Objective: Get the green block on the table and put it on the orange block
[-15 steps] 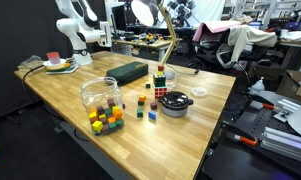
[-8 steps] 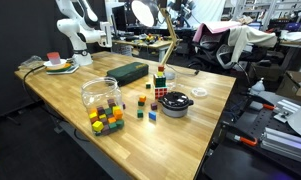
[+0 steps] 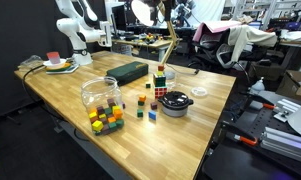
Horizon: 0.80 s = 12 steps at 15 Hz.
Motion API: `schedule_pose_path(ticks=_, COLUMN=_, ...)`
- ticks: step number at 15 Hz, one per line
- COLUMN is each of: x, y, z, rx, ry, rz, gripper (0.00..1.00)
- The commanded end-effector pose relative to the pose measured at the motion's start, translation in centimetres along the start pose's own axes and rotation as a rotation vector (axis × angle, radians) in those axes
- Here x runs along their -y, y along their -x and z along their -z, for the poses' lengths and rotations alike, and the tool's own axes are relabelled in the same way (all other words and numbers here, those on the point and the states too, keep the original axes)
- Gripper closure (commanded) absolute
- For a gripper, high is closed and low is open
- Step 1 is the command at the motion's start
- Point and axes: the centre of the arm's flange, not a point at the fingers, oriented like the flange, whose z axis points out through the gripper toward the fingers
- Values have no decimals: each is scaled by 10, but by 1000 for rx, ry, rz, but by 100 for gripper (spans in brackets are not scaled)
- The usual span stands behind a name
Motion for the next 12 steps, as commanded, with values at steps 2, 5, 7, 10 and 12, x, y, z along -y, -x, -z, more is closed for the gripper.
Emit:
schedule_pose_path(ticks=2, x=8, y=-9, z=-10, rx=11, ry=5, rz=-27, gripper=0)
schedule_pose_path(ticks=5, x=29, y=-24, z=-47, rx=35, ry=8, rz=-70, gripper=0)
schedule_pose_path(ticks=7, x=49, y=-35, z=-77, rx=56, ry=21, rz=-78, gripper=0)
schedule_pose_path(ticks=10, x=66, y=-44, z=-113, rx=91, ry=64, rz=-66, gripper=0)
schedule_pose_path(ticks=12, x=70, y=-49, z=-130, rx=119, ry=75, rz=-94, gripper=0)
